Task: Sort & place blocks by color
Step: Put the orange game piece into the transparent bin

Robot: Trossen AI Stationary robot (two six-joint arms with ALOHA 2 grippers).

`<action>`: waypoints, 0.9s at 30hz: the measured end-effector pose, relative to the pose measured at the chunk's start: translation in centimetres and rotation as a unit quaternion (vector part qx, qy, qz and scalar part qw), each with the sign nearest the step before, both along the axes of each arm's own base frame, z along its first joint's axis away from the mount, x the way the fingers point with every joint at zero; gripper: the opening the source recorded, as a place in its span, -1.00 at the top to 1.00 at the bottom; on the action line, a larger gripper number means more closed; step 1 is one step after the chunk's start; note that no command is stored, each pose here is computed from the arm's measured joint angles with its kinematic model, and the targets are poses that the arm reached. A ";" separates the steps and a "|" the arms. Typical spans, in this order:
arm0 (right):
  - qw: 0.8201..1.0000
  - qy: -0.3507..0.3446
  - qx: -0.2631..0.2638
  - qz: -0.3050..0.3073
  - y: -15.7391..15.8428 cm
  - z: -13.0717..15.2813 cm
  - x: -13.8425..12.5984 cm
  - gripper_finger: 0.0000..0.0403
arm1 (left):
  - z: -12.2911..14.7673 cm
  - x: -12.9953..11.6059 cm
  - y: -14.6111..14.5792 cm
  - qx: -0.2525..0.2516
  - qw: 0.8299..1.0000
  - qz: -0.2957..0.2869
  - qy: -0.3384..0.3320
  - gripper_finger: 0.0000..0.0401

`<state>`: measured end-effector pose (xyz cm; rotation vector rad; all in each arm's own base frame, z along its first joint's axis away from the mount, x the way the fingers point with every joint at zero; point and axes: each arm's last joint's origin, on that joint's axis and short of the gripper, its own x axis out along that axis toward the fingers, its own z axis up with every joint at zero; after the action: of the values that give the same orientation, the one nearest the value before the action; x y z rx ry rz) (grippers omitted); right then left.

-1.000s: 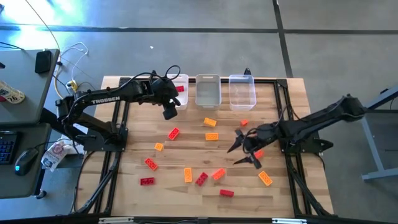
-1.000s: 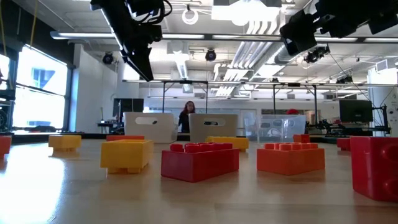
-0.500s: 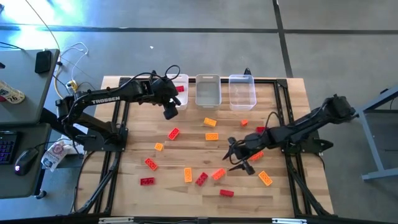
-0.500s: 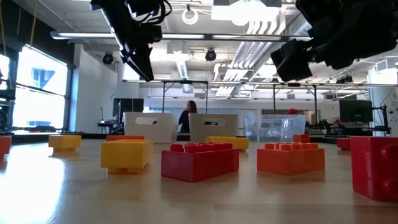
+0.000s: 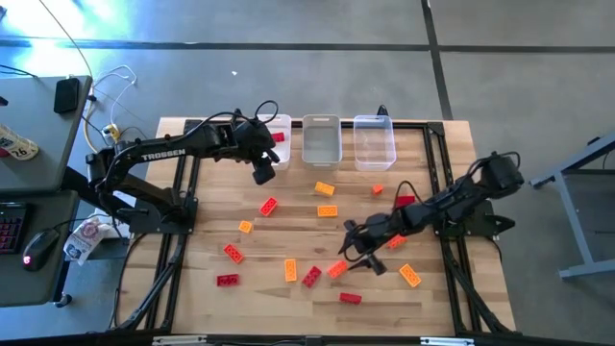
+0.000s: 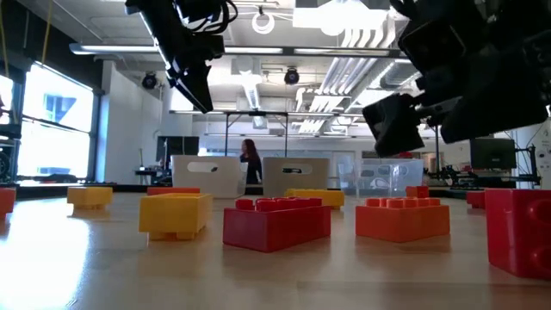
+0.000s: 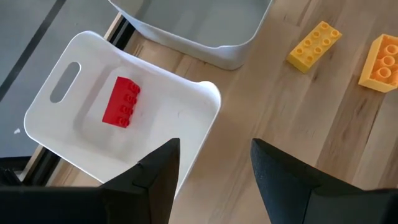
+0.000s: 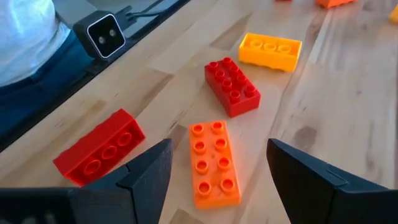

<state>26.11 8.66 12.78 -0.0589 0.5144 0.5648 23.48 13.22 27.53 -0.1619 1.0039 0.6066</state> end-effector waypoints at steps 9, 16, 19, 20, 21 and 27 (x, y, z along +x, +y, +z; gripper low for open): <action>1.000 0.002 0.001 0.013 1.1 -2.2 0.4 -0.24 | 0.0 0.0 0.0 0.000 1.000 0.000 0.000 0.08; 1.000 0.009 -0.015 0.000 1.5 -3.4 1.0 -0.24 | 0.0 0.0 0.0 0.000 1.000 0.000 0.000 0.08; 1.000 0.013 -0.013 0.006 1.7 -3.6 1.5 -0.24 | 0.0 0.0 0.0 0.000 1.000 0.000 0.000 0.08; 1.000 0.015 -0.013 0.007 1.8 -3.7 1.7 -0.24 | 0.0 0.0 0.0 -0.001 1.000 0.000 0.000 0.08; 1.000 0.021 -0.014 0.008 1.9 -3.8 1.9 -0.24 | 0.0 0.0 0.0 -0.001 1.000 -0.001 0.000 0.08; 0.998 0.061 -0.027 0.012 2.1 -4.5 2.7 -0.24 | 0.0 0.0 0.0 -0.001 1.000 0.000 0.001 0.08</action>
<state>28.77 10.81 8.32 -0.0830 0.6481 0.5809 23.45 13.21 27.50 -0.1631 1.0073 0.6049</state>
